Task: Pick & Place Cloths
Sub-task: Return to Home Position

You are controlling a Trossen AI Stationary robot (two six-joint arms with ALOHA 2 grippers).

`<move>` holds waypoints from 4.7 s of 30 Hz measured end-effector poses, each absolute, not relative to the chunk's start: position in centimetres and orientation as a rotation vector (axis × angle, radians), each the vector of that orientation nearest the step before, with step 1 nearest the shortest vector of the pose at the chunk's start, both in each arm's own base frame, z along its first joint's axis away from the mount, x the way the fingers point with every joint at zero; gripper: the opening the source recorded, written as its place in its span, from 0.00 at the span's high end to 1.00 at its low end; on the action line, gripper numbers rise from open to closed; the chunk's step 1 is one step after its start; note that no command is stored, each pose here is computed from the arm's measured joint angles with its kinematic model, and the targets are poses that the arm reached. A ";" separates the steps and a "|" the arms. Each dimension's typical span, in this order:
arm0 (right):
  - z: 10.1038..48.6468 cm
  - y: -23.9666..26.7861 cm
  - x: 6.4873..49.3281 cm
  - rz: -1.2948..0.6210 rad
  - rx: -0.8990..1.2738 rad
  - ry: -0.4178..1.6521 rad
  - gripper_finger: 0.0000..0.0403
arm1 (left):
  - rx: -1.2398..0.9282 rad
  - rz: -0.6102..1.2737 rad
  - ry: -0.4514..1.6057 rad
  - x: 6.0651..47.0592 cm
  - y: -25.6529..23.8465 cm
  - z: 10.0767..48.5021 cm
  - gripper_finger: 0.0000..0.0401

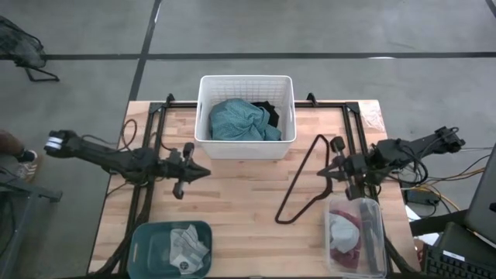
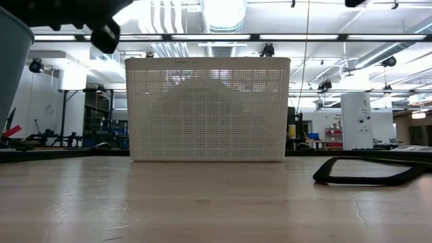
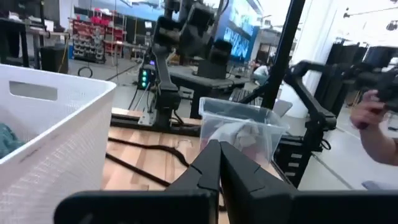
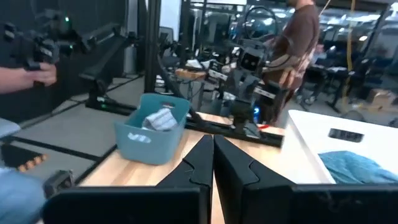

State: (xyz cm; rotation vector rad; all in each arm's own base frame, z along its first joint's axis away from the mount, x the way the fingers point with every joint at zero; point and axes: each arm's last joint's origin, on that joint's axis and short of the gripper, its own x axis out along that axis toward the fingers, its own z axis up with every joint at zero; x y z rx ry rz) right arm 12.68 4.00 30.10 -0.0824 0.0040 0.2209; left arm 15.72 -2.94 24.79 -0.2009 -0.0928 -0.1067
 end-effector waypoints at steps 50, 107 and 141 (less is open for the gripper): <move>21.8 1.9 8.4 0.092 -0.061 -0.211 0.98 | -0.109 -0.089 0.014 11.3 -2.0 16.7 0.97; 21.7 1.9 8.4 0.093 -0.063 -0.209 0.98 | -0.108 -0.089 0.028 11.3 -2.0 16.6 0.97; 21.7 1.9 8.4 0.093 -0.063 -0.208 0.98 | -0.108 -0.089 0.027 11.3 -2.0 16.7 0.97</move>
